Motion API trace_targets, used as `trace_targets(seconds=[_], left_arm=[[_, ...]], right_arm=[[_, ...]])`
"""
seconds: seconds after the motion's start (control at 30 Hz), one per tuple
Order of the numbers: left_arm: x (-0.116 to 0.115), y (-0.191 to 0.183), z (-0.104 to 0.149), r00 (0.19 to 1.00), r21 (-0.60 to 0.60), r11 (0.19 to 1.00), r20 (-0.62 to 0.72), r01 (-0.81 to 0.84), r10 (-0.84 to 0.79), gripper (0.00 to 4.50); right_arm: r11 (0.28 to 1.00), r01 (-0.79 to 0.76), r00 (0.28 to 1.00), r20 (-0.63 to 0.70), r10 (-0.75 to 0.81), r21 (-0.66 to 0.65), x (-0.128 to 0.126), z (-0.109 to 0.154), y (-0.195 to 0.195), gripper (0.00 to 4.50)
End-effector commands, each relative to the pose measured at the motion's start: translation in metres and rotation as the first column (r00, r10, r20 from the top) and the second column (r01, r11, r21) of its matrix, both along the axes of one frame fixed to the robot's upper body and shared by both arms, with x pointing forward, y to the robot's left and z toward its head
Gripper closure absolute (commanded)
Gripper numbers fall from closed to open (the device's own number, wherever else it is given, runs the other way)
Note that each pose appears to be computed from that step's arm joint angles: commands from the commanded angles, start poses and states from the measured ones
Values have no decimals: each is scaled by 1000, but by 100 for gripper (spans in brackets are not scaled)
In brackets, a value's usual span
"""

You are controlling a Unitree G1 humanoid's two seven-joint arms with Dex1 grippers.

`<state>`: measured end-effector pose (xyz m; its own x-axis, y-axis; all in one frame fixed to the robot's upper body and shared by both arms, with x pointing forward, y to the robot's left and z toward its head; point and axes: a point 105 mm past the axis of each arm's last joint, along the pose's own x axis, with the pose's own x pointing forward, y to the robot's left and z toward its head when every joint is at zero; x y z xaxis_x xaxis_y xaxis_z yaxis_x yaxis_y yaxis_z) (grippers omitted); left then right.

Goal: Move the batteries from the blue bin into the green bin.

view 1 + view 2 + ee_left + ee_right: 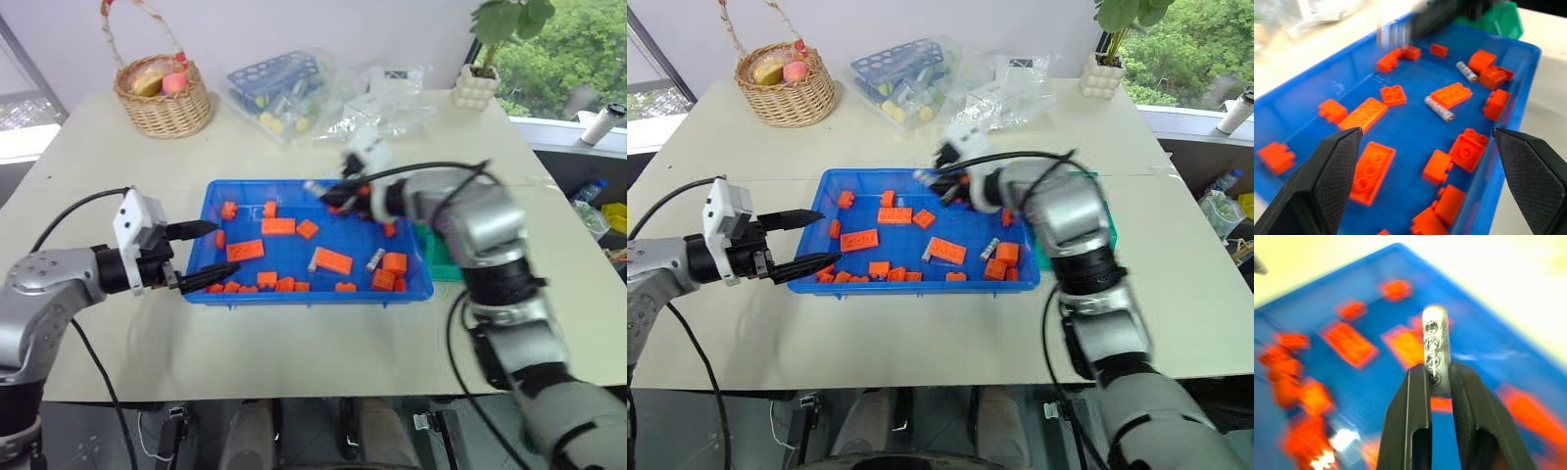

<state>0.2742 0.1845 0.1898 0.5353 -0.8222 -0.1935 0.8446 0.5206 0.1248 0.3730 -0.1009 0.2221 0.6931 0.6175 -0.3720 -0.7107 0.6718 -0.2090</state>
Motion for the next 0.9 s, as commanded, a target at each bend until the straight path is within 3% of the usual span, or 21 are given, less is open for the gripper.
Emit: trace_targets(seconds=[0.03, 0.27, 0.4, 0.5, 0.7, 0.9], left_arm=[[1, -6, 10, 998, 2, 1000, 52, 28, -28, 0], [12, -12, 14, 996, 2, 999, 73, 52, -52, 0], [15, -14, 17, 995, 3, 998, 81, 64, -64, 0], [16, -15, 19, 994, 5, 997, 84, 75, -75, 0], [14, -20, 18, 991, 17, 995, 81, 103, -104, 0], [14, -23, 18, 990, 25, 993, 86, 114, -115, 0]], right_arm=[[984, 178, 982, 74, -175, -26, -6, 22, -71, 445], [918, 387, 922, 20, -386, -89, -29, -4, -151, 445], [907, 415, 909, -5, -417, -76, -32, -15, -160, 255], [920, 384, 923, 26, -384, -78, -27, -6, -158, 115], [997, -12, 999, 38, 14, -71, -30, 15, -85, 115], [936, -319, 947, -92, 308, -152, -36, -35, -8, 115]])
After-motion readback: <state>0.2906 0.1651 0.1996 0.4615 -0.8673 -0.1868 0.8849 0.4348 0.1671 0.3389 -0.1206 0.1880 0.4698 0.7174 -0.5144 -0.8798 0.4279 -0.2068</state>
